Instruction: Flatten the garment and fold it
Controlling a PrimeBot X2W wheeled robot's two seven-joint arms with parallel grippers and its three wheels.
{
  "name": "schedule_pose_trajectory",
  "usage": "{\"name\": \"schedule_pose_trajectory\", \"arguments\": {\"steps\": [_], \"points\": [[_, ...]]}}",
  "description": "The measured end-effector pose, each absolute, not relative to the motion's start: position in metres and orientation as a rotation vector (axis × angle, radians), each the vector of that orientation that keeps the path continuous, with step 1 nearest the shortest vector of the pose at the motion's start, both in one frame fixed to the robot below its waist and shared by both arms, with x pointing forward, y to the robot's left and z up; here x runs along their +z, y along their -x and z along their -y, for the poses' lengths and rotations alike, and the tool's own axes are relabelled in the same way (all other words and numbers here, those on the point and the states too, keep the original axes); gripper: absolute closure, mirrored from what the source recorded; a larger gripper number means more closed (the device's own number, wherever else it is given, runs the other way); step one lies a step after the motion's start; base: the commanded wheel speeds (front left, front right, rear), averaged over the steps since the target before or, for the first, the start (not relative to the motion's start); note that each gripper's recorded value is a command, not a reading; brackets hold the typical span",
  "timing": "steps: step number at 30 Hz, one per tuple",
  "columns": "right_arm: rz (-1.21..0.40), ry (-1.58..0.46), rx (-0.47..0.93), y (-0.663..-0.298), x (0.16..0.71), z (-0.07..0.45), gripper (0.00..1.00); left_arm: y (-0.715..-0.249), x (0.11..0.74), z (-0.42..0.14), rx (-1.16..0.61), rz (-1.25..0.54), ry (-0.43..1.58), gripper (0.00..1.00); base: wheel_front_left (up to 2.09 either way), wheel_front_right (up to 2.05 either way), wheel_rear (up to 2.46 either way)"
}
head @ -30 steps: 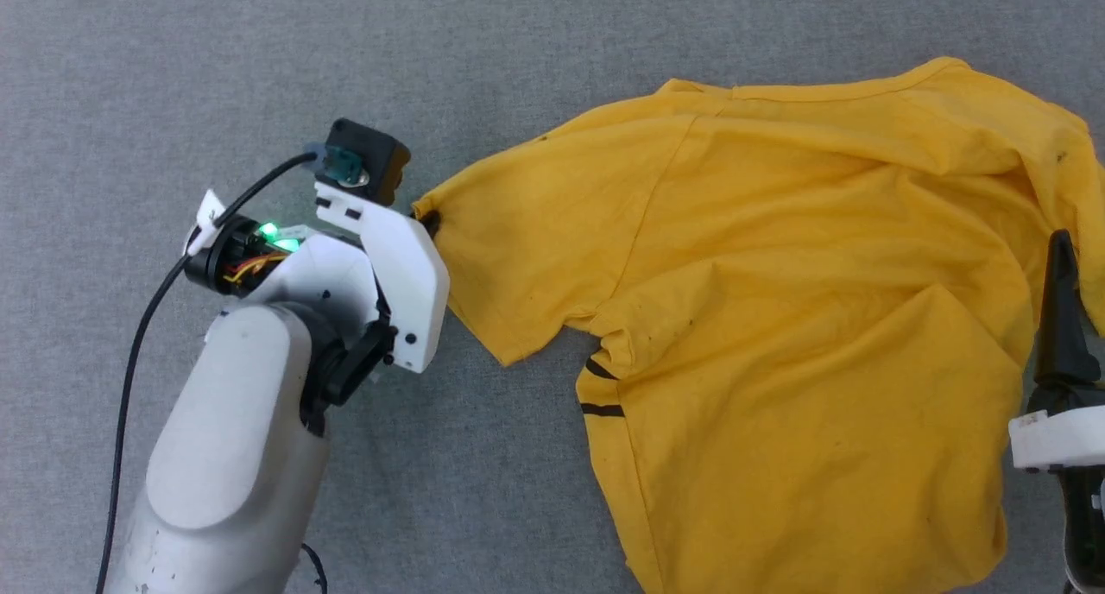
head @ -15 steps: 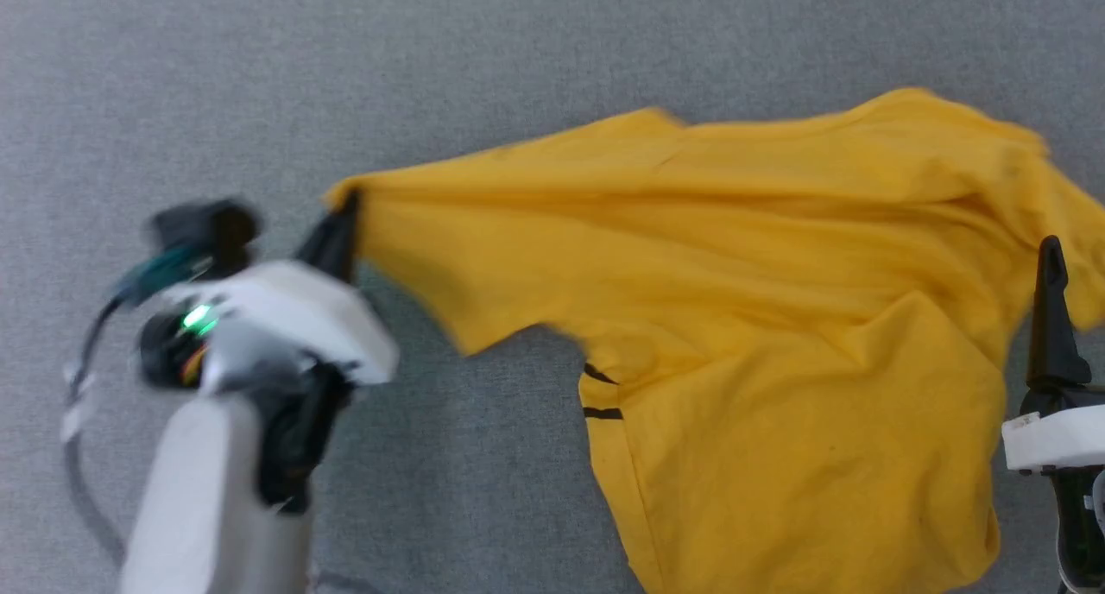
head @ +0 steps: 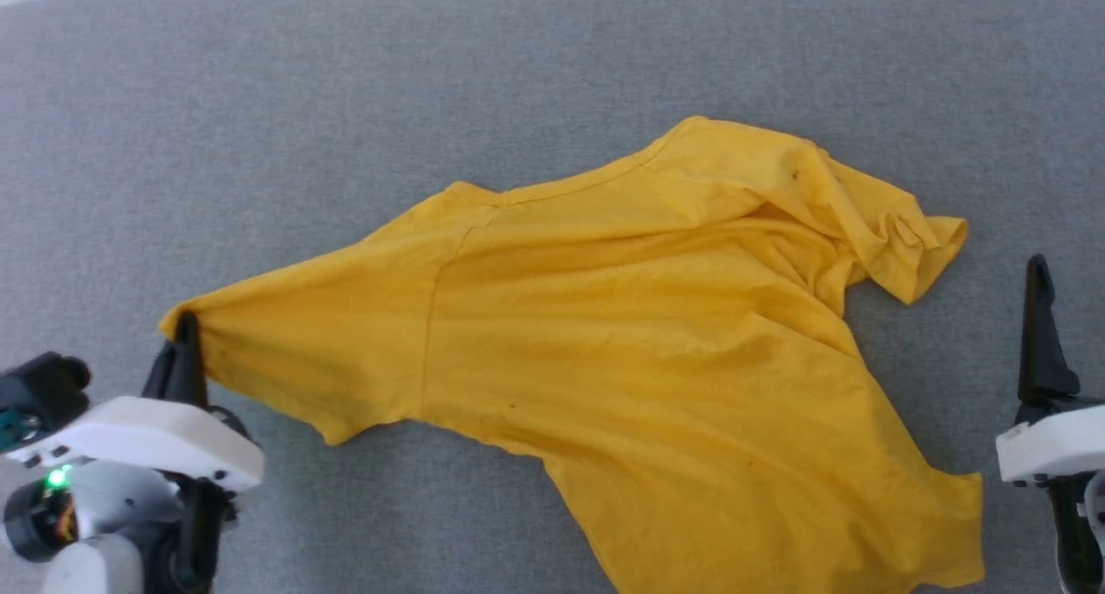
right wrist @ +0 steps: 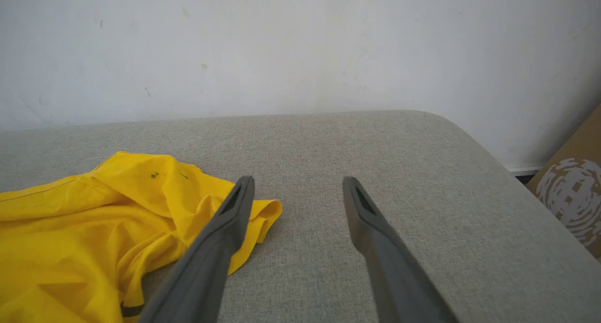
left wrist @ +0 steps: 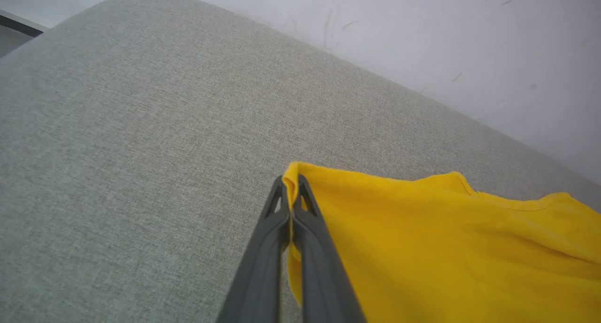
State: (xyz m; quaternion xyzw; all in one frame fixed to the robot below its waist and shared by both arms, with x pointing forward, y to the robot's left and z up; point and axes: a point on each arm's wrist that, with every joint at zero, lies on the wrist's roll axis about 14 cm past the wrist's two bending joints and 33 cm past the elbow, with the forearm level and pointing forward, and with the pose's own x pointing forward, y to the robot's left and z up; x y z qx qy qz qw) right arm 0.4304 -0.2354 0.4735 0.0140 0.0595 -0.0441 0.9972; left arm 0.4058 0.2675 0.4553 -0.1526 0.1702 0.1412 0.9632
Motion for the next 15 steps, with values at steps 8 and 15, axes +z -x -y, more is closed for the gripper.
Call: {"name": "schedule_pose_trajectory", "arguments": {"steps": [8, 15], "points": [[-0.231, 0.080, 0.052, -0.461, 0.471, 0.199, 0.00, -0.412, 0.451, -0.243, 0.223, -0.360, 0.325, 1.00, 0.00, 0.00, 0.00], [-0.473, 0.217, 0.192, -0.476, 0.428, 0.191, 0.00, -0.424, 0.446, -0.230, 0.186, -0.366, 0.336, 1.00, 0.00, 0.00, 0.00]]}}
